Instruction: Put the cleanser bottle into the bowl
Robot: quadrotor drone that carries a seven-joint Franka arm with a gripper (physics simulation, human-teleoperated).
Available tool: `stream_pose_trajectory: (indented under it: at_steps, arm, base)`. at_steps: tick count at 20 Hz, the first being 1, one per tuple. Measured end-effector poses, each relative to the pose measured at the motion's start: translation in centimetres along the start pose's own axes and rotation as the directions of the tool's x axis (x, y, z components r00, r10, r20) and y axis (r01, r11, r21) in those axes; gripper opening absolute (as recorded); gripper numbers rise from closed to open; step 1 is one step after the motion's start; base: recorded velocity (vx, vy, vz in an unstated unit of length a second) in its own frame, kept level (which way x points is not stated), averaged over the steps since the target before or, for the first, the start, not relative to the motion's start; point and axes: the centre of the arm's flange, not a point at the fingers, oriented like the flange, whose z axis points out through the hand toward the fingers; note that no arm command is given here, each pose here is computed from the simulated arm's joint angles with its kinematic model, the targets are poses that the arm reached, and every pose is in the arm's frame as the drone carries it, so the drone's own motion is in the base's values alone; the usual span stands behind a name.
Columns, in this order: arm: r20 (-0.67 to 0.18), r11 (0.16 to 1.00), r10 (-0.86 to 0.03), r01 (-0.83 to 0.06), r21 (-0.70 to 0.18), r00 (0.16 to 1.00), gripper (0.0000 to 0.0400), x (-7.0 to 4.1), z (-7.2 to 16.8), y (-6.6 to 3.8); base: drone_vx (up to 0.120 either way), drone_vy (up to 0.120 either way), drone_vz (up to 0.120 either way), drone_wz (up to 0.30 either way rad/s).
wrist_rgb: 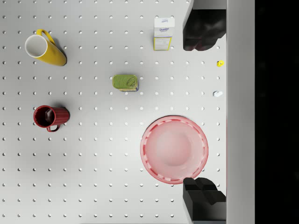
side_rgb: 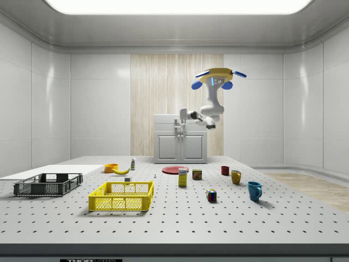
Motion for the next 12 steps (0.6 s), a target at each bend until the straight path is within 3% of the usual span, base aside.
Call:
stream_pose_trajectory:
  at_steps: [12]
  arm:
    - [0.000,1.000,0.000,0.000,0.000,1.000,0.0400,0.00,0.00,0.00]
  base:
    - [0.120,0.000,-0.120,0.000]
